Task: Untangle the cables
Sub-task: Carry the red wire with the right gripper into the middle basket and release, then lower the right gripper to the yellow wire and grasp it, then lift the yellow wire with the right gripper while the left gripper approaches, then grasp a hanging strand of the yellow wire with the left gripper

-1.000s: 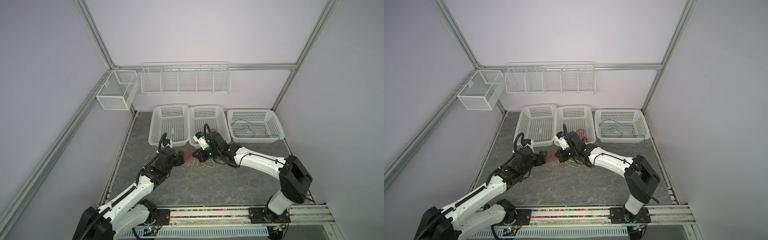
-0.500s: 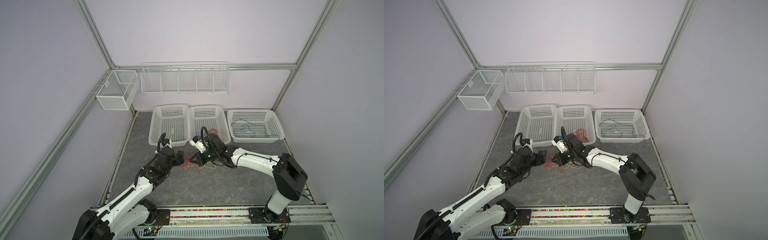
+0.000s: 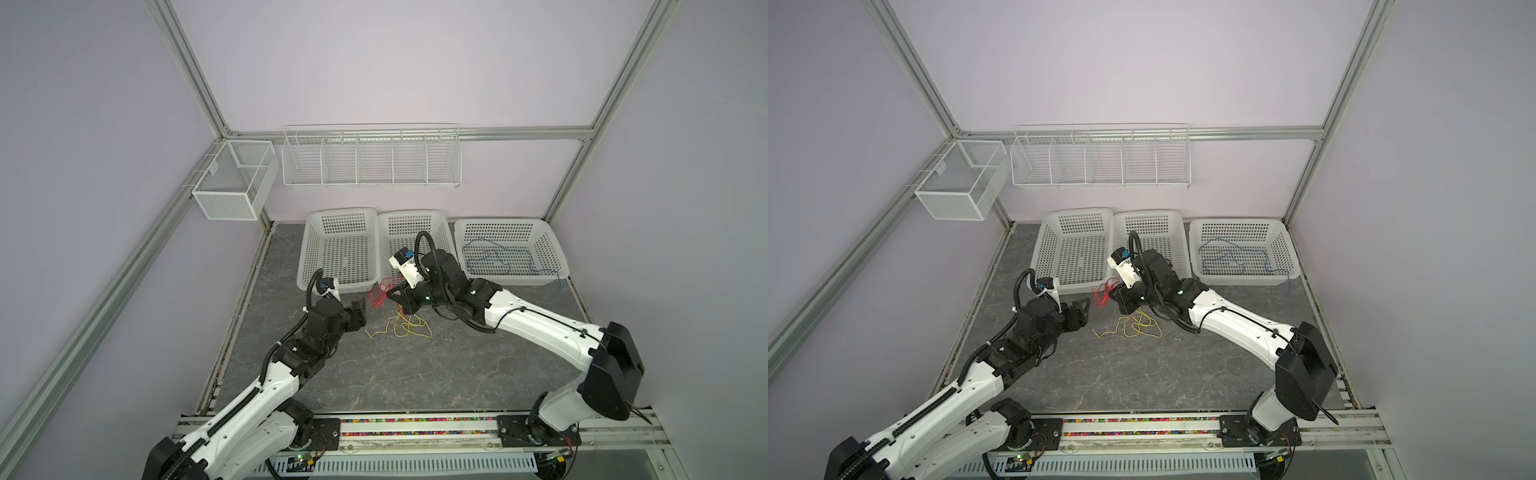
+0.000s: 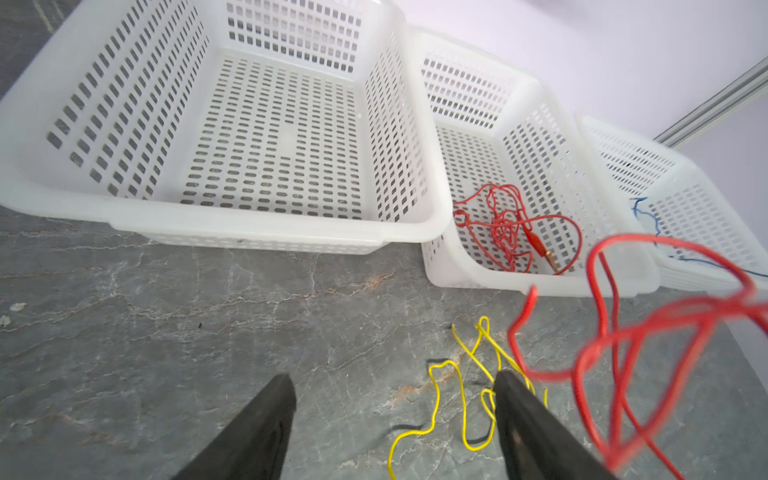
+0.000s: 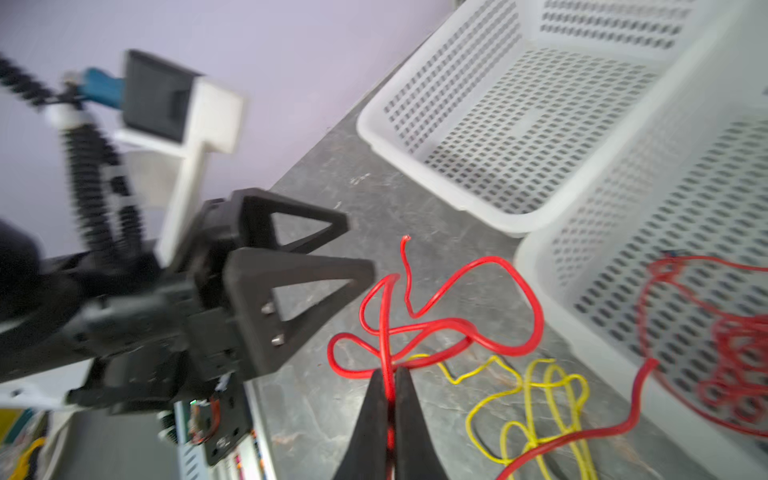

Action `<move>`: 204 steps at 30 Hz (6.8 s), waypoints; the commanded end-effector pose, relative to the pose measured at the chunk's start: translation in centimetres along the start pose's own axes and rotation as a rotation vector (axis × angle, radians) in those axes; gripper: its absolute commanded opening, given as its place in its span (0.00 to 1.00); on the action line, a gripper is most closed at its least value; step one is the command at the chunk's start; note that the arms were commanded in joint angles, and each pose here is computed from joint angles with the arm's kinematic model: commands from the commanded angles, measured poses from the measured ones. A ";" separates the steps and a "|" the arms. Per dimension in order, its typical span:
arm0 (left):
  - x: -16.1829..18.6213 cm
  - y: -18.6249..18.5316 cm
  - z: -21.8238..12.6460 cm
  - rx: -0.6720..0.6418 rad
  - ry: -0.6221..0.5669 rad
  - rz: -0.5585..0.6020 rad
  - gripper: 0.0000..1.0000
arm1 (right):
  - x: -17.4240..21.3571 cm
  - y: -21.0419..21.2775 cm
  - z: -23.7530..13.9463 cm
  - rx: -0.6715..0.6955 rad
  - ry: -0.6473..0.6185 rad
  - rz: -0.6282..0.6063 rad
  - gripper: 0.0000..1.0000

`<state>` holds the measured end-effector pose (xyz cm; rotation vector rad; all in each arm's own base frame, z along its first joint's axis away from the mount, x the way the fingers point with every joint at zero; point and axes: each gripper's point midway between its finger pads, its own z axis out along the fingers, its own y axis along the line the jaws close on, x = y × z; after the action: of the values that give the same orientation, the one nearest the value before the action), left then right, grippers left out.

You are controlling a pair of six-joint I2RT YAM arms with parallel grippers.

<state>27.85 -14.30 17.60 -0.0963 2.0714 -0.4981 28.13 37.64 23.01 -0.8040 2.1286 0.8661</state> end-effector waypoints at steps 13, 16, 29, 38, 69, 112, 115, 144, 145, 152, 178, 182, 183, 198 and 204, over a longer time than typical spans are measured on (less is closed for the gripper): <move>1.7 -3.0 0.9 0.185 0.067 0.043 0.77 | -2.0 -17.5 2.2 0.397 -0.029 0.211 0.08; 2.1 -2.9 1.3 0.174 0.082 0.053 0.77 | -0.9 -17.9 3.1 0.392 0.004 0.234 0.09; 3.2 -4.4 3.3 0.227 0.152 0.085 0.76 | -1.4 -15.8 -2.0 0.416 -0.059 0.137 0.31; 4.1 -4.4 3.9 0.210 0.197 0.110 0.76 | 2.3 -11.1 -3.0 0.334 -0.014 0.025 0.33; 5.5 -1.1 5.4 0.004 0.242 0.149 0.76 | 18.6 -8.5 6.2 0.359 0.412 -0.321 0.30; 6.0 -5.8 3.8 0.297 0.133 0.226 0.89 | 4.7 0.3 -5.9 0.000 -0.100 -0.219 0.06; 5.8 -6.4 4.2 0.301 0.108 0.243 0.90 | 3.9 0.8 -6.9 -0.011 -0.130 -0.225 0.06; 2.3 -14.1 4.1 0.653 -0.074 0.264 0.84 | 1.5 3.2 -12.0 -0.059 -0.253 -0.267 0.06; 2.3 -14.3 4.1 0.661 -0.072 0.264 0.80 | 1.5 3.2 -12.1 -0.058 -0.254 -0.266 0.06; 2.2 -15.6 3.9 0.740 -0.076 0.222 0.54 | 1.7 2.7 -12.3 -0.030 -0.259 -0.263 0.06; 2.7 -15.5 4.9 0.725 -0.046 0.165 0.00 | 2.5 -3.3 -13.1 0.292 -0.266 -0.156 0.07; 3.1 -13.3 5.6 0.582 -0.005 0.200 0.00 | 3.0 -7.5 -14.5 0.510 -0.269 -0.060 0.06; 3.4 -12.6 5.8 0.540 0.014 0.211 0.00 | 3.2 -8.3 -14.8 0.543 -0.269 -0.038 0.06; 2.1 -3.3 3.6 0.072 -0.013 0.270 0.00 | 7.9 -17.1 -19.9 0.921 -0.206 0.153 0.06; 1.3 -0.9 2.4 -0.048 -0.038 0.322 0.00 | 9.0 -18.8 -22.3 0.989 -0.223 0.217 0.06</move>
<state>29.05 -19.25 17.23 0.2330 1.9672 -0.4359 29.21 9.72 21.87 -0.0633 2.1010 0.0058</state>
